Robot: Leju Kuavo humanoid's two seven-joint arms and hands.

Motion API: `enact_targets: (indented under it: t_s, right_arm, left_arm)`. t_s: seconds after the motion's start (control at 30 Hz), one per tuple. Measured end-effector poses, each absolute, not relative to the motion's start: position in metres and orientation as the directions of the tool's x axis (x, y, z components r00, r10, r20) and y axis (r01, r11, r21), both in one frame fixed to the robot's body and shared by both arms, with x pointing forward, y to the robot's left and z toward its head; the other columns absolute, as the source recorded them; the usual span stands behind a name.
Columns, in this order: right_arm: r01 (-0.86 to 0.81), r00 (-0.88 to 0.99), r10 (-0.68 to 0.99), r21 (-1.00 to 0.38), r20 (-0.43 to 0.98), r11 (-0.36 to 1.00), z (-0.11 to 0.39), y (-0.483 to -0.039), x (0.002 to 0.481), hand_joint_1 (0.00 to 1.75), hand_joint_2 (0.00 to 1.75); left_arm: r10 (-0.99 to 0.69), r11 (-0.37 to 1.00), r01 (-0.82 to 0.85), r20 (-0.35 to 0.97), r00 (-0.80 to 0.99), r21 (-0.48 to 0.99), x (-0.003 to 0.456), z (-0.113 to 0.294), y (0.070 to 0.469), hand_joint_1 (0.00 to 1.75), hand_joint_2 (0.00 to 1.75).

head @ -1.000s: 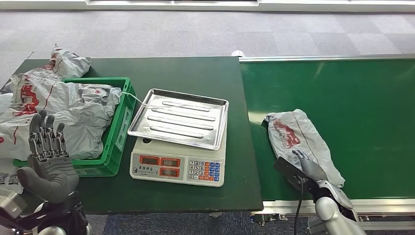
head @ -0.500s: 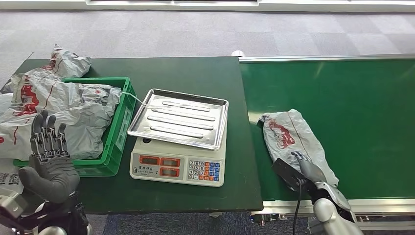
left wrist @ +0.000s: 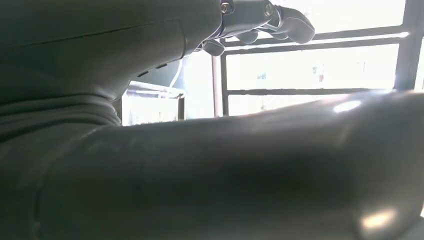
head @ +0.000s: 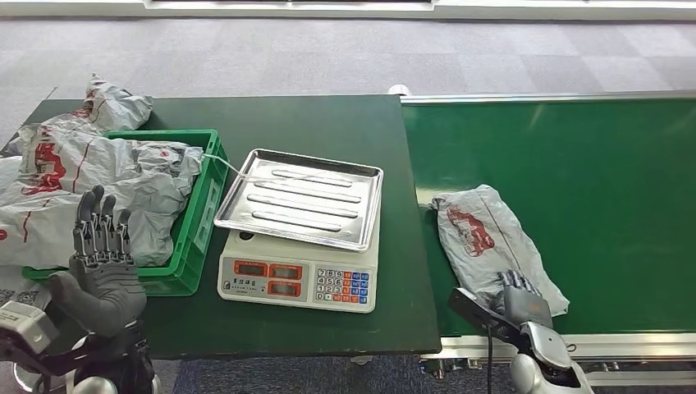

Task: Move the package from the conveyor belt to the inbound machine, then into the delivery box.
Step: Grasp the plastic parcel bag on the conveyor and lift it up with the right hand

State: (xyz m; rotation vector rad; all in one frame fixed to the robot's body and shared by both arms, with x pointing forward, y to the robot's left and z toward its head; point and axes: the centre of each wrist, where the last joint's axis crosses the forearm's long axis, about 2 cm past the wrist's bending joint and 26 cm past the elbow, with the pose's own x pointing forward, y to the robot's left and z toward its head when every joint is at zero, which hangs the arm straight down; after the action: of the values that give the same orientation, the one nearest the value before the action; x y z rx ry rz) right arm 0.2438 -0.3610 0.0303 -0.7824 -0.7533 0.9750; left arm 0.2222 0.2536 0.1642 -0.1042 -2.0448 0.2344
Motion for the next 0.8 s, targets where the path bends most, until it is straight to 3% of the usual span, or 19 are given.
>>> enact_targets:
  t_s: [0.2, 0.33, 0.8]
  right_arm:
    - [-0.443, 0.363, 0.917, -0.834, 0.168, 0.328, 0.022, -0.356, 0.241, 0.0, 1.75]
    - [-0.45, 0.359, 0.919, -0.832, 0.165, 0.325, 0.021, -0.353, 0.242, 1.75, 1.75]
    - [-0.407, 0.343, 0.914, -0.843, 0.215, 0.351, 0.018, -0.337, 0.241, 1.75, 1.75]
  left_arm:
    - [0.237, 0.966, 0.014, 0.868, -0.437, -0.257, 0.228, 0.162, 0.251, 0.0, 0.0]
    - [0.243, 0.965, 0.017, 0.87, -0.428, -0.261, 0.23, 0.16, 0.251, 0.0, 0.0]
    - [0.302, 0.949, 0.036, 0.869, -0.392, -0.313, 0.233, 0.153, 0.249, 0.0, 0.0]
